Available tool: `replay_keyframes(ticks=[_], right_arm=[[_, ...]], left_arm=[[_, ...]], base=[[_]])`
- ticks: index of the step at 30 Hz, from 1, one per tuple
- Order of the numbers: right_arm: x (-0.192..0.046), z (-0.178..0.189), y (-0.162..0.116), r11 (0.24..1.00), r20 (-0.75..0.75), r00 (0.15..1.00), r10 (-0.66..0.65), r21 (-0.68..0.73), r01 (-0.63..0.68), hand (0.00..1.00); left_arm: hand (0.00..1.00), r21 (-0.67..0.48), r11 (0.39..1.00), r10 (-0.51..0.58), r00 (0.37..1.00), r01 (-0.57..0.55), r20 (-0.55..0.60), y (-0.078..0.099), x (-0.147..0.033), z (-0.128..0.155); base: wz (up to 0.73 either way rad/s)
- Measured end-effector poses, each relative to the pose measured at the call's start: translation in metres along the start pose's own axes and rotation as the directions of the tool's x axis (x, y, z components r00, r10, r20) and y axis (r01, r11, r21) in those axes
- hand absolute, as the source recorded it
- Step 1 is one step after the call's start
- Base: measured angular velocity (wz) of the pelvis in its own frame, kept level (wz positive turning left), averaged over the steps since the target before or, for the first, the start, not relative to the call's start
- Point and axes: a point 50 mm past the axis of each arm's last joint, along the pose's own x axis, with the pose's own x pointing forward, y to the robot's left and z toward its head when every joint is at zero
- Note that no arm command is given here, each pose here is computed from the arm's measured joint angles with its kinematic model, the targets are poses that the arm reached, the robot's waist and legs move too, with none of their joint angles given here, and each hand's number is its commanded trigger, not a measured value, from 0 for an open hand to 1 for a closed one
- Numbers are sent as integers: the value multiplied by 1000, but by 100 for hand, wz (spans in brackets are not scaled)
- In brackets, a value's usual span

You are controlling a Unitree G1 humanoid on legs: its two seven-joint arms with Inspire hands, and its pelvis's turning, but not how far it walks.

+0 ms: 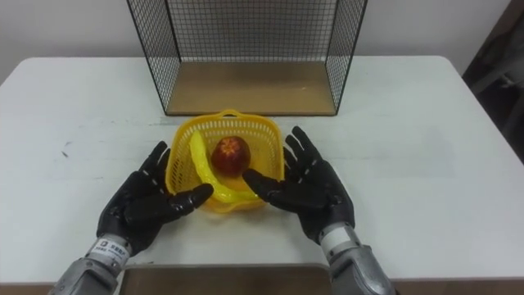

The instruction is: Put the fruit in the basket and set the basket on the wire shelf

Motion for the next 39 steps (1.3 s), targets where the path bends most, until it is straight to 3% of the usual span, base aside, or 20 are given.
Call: replay_keyframes(ticks=[39], right_arm=[[8, 3, 7, 992, -1, 1000, -3, -124, 3, 0]], left_arm=[[0, -15, 998, -61, 998, 61, -1, -13, 10, 0]], base=[[-3]])
